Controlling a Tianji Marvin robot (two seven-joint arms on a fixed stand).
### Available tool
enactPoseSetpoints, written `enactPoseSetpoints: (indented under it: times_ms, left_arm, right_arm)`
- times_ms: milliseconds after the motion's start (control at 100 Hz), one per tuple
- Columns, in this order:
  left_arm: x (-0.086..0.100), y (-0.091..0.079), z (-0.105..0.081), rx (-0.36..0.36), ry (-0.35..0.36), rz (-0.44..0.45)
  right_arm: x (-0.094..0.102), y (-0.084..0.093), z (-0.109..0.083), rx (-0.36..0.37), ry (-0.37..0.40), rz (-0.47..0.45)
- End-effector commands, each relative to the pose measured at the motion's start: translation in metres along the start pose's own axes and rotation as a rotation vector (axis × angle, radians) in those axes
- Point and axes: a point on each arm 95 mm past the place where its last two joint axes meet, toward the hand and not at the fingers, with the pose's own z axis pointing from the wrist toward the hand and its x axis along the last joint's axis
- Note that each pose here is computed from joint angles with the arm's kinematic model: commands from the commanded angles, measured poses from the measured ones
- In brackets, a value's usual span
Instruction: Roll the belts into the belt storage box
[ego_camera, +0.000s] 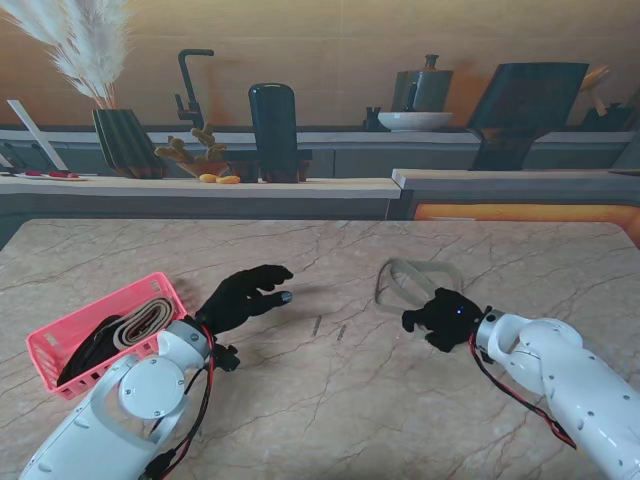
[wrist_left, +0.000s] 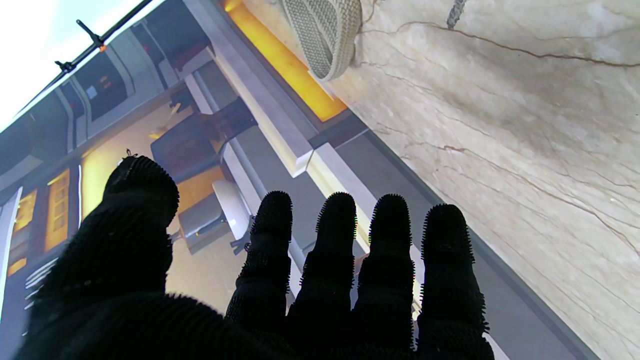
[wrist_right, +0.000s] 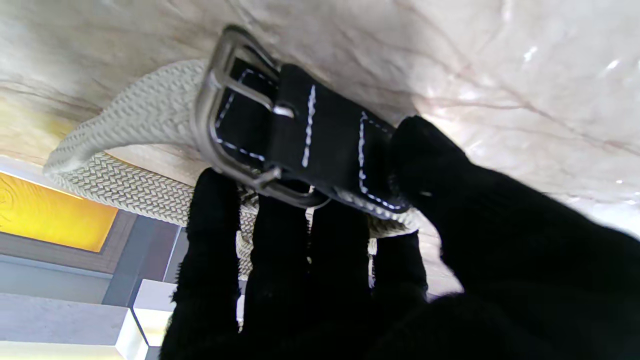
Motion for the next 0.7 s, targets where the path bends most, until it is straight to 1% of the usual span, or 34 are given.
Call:
enactPoseSetpoints:
  times_ms: [0,140,360,510,690]
  left_arm:
    - [0.0,0.003,0.0,0.002,-0.004,-0.01]
    - [0.0,0.003,0.0,0.01,-0.004,-0.01]
    - [0.0,0.002,0.0,0.021,-0.005,-0.01]
    - [0.0,0.002,0.0,0.025,-0.009,-0.014]
    - [0.0,0.002,0.0,0.029,-0.013,-0.015]
  right_arm:
    - [0.008,-0.011,0.0,0.027,0.019,0.004]
    - [0.013,-0.005,0.001,0.008,0.067,-0.001]
    - [0.025,0.008,0.005,-0.035,0.126,0.022]
    - [0.032,0.014,0.008,-0.056,0.137,0.054]
    - [0.04,0.019,0.013,-0.079,0.121,0.129]
